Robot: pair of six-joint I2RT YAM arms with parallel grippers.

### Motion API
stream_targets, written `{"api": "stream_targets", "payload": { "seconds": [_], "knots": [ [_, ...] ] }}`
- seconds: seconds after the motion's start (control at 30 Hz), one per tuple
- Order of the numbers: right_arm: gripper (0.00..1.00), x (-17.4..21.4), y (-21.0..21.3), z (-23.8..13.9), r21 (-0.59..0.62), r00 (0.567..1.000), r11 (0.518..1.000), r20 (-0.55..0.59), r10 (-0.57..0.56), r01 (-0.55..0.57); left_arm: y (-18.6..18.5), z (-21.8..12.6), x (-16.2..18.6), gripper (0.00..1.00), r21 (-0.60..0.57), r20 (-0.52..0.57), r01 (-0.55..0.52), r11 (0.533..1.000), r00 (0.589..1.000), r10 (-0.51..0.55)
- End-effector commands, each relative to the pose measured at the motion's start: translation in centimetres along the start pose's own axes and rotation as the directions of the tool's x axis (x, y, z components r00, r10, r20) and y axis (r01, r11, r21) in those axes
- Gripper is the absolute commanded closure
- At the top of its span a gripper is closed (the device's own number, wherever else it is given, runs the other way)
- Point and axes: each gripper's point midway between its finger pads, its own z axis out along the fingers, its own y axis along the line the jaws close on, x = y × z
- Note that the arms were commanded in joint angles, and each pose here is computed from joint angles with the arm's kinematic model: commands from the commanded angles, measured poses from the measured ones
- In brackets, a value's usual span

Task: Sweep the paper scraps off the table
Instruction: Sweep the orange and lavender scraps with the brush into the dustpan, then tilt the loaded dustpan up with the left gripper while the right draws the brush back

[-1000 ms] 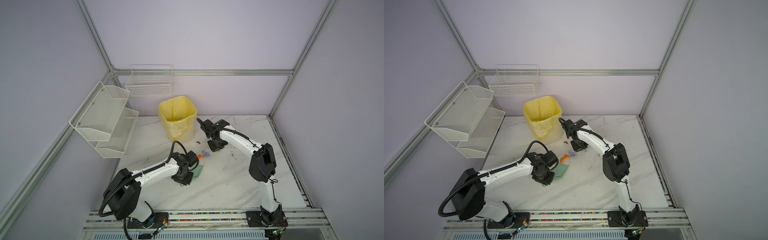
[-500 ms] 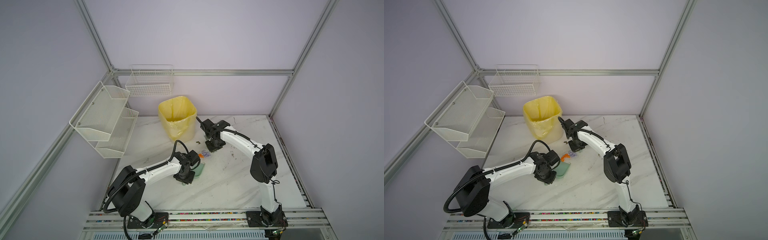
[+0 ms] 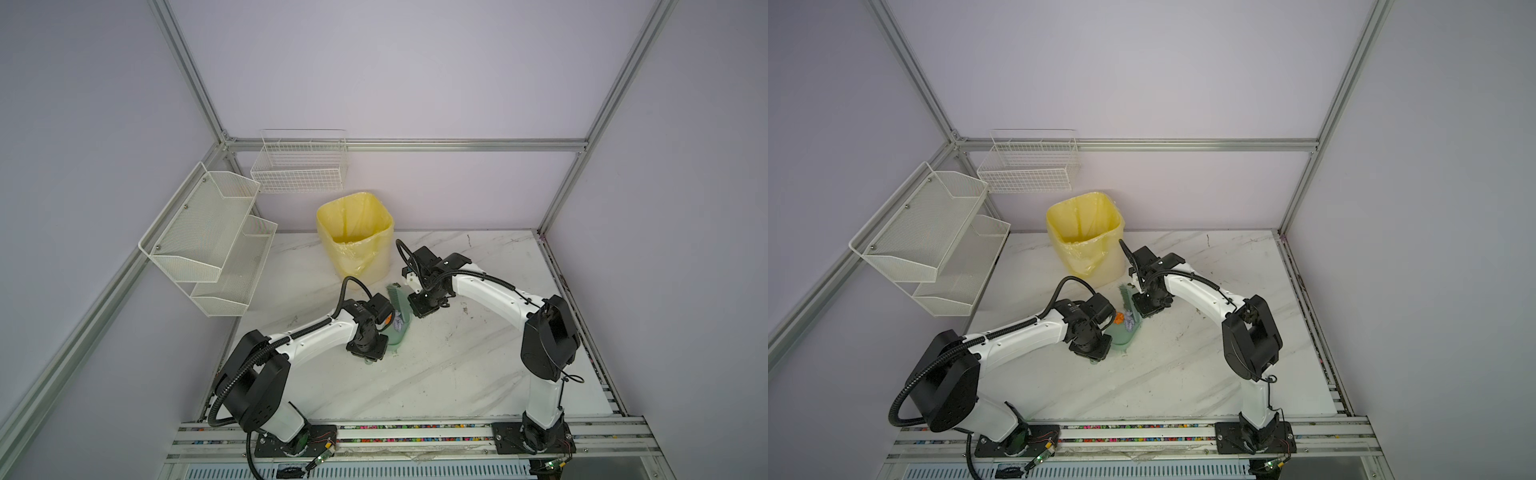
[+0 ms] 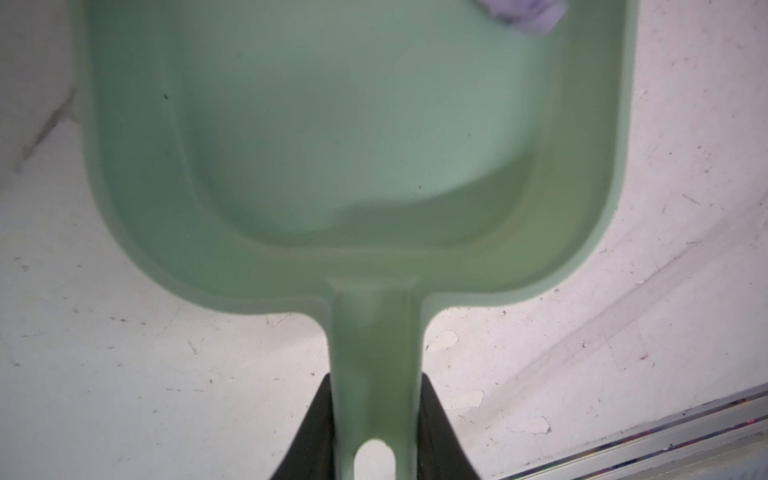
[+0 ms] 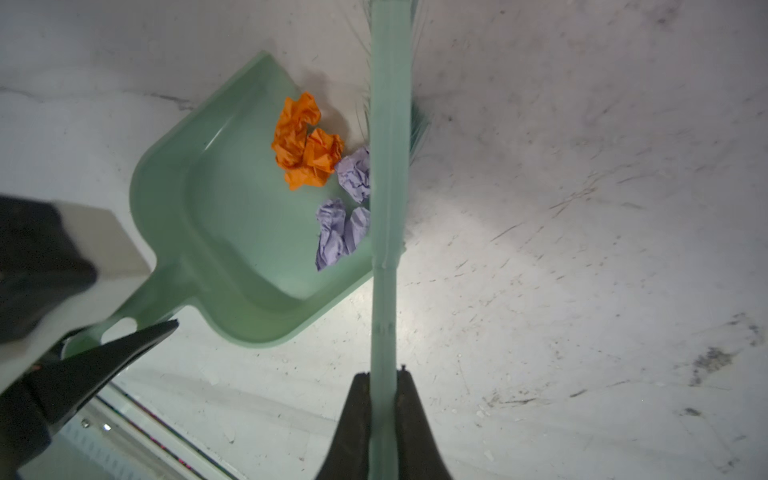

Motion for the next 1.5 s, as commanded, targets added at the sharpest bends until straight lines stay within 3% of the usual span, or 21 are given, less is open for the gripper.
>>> {"api": "stream_targets", "payload": {
  "seconds": [0.0,0.17,0.4,0.7,0.93,1.2,1.47],
  "knots": [
    [1.00,2.4,4.0,-0.9,-0.192,0.999,0.980,-0.012,-0.045,0.041,-0.5,0.0,-0.8,0.87,0.039,0.020,-0.018,0.999,1.000,0.018],
    [1.00,3.9,5.4,-3.2,-0.272,0.999,0.962,0.045,-0.026,0.037,-0.4,0.5,-0.8,0.87,0.035,0.010,-0.013,0.999,1.000,0.012],
    [1.00,3.8,2.6,-4.1,-0.143,0.991,0.986,0.084,0.103,-0.091,-0.2,0.9,-0.7,0.87,0.028,0.018,0.002,1.000,1.000,-0.003],
    [1.00,-0.1,-0.6,-6.3,-0.091,0.949,0.974,0.224,0.223,-0.207,0.0,0.9,-0.5,0.87,0.026,0.024,0.011,1.000,1.000,-0.012],
    [1.00,-4.4,0.1,-4.8,-0.186,0.913,0.953,0.290,0.287,-0.240,0.0,0.9,-0.5,0.87,0.025,0.023,0.013,1.000,1.000,-0.014],
    [1.00,-5.6,0.8,-0.4,-0.256,0.906,0.925,0.246,0.343,-0.281,0.0,0.8,-0.8,0.87,0.021,0.034,0.009,1.000,0.999,-0.010],
    [1.00,-3.0,3.8,-0.6,-0.354,0.924,0.903,0.198,0.326,-0.243,0.4,1.0,-0.8,0.87,0.000,0.032,0.003,1.000,0.999,-0.003]
  ]
}}
